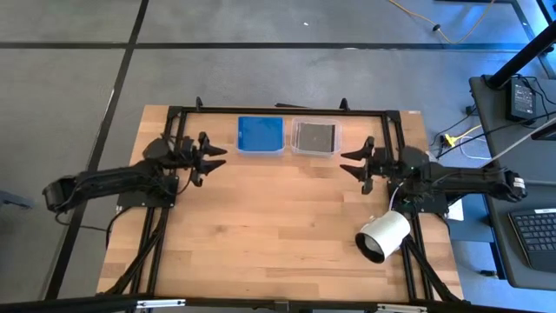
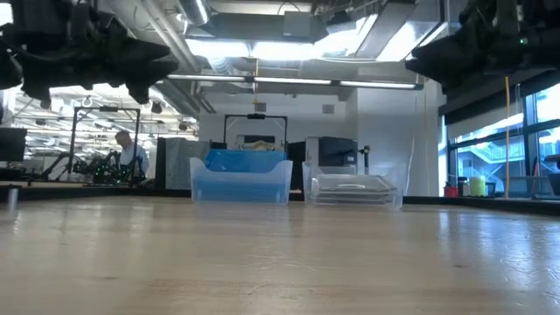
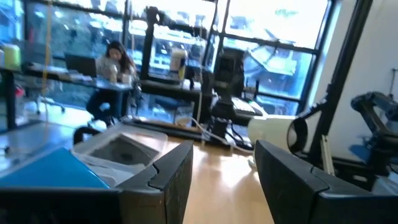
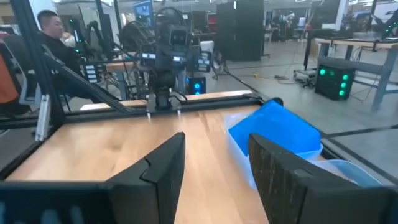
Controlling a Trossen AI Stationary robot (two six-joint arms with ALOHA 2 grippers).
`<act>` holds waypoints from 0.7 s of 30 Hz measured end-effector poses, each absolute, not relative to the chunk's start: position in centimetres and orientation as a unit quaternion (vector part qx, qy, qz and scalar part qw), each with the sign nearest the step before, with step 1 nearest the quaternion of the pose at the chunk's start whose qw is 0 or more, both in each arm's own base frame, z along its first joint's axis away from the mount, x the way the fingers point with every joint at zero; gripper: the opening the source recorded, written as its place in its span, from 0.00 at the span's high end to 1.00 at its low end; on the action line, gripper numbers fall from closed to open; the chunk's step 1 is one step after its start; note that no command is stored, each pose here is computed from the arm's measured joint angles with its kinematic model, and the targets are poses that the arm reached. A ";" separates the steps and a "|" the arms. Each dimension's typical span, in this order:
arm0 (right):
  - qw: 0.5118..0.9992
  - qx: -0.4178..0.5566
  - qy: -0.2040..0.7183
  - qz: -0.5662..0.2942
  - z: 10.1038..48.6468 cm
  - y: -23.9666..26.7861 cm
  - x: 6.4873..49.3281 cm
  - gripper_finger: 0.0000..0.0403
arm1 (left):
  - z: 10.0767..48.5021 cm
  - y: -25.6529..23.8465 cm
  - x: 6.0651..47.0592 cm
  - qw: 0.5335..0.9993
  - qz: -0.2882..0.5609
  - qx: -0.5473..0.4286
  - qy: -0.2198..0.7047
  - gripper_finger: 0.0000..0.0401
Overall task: Pick & place jewel cases by type
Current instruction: Return to Home Position
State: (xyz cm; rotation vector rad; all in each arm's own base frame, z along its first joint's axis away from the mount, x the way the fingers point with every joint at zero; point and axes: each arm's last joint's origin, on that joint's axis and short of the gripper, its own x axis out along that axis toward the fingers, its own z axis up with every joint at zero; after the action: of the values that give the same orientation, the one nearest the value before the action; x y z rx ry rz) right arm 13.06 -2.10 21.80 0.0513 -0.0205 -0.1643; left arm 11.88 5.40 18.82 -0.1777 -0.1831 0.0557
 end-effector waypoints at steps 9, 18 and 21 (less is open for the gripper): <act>0.990 0.037 -0.031 -0.136 20.3 -2.2 11.3 0.56 | 19.1 5.8 10.3 0.991 0.014 -0.087 -0.105 0.57; 0.988 0.026 -0.014 -0.151 18.8 -1.9 8.9 0.56 | 19.2 6.5 9.0 0.988 0.028 -0.111 -0.104 0.58; 0.988 0.025 0.000 -0.150 18.7 -1.9 8.9 0.56 | 19.6 6.4 8.5 0.986 0.029 -0.113 -0.123 0.58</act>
State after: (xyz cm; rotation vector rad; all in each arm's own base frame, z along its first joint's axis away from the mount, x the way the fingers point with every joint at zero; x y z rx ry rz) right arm 8.88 -1.86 18.74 0.0506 0.0005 -0.3011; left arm 8.54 6.36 19.62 -0.2274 -0.2465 0.0577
